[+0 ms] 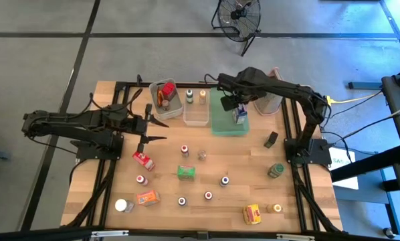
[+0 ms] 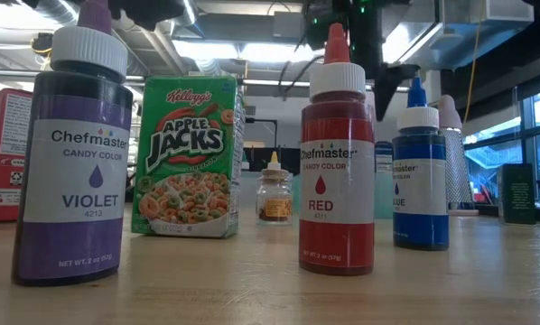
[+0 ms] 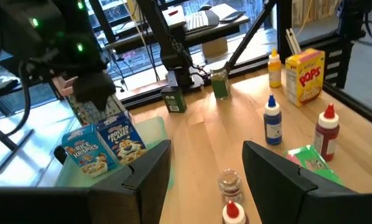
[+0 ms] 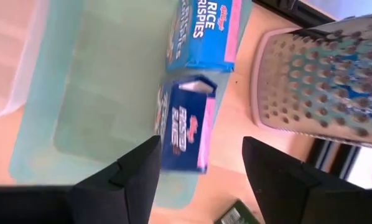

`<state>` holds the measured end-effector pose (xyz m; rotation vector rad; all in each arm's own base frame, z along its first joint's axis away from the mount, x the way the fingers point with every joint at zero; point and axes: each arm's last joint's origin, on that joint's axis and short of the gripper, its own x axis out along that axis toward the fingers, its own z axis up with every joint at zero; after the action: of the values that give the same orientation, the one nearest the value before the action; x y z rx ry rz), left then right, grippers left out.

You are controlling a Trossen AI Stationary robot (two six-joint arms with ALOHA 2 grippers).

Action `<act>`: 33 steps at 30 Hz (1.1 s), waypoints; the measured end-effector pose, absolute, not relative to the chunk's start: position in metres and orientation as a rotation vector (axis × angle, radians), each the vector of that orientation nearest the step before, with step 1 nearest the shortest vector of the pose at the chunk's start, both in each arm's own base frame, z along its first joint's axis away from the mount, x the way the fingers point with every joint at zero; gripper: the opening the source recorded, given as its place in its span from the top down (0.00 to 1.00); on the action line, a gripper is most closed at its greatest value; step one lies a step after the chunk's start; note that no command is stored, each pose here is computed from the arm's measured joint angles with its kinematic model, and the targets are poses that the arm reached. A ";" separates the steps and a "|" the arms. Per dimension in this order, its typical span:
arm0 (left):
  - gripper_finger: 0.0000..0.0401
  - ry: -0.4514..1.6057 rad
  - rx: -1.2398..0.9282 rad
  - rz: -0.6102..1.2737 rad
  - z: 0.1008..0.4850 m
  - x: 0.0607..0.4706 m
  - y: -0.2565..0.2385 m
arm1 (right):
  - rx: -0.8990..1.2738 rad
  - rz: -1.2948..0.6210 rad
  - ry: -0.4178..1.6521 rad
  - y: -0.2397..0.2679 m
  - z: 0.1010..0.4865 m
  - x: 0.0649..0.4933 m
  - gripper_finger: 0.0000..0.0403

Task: Pick & Place Kitchen Items
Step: Put the top red food coloring bottle into the transparent bin

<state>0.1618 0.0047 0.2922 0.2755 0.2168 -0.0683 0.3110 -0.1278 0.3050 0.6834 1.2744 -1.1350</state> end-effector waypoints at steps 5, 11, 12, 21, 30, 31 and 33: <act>0.52 0.230 0.278 -0.071 0.285 0.162 0.005 | 0.646 -1.099 1.297 -0.109 0.322 0.313 0.44; 0.52 0.236 0.283 -0.072 0.284 0.162 0.005 | 0.552 -0.981 1.305 -0.066 0.329 0.322 0.44; 0.52 0.236 0.285 -0.072 0.284 0.162 0.005 | 0.525 -0.967 1.304 -0.057 0.329 0.323 0.44; 0.52 0.235 0.296 -0.074 0.284 0.162 0.005 | 0.207 -0.940 1.136 0.037 0.332 0.327 0.44; 0.52 0.220 0.364 -0.079 0.285 0.163 0.005 | -0.078 -0.953 0.816 0.102 0.338 0.314 0.44; 0.52 0.219 0.364 -0.079 0.286 0.163 0.005 | -0.094 -0.952 0.800 0.104 0.338 0.313 0.44; 0.52 0.221 0.364 -0.080 0.285 0.163 0.005 | -0.108 -0.950 0.784 0.107 0.339 0.312 0.44</act>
<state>0.1634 0.0047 0.2852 0.3638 0.2207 -0.0804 0.3123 0.1070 0.3388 -0.1083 0.7837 -0.9505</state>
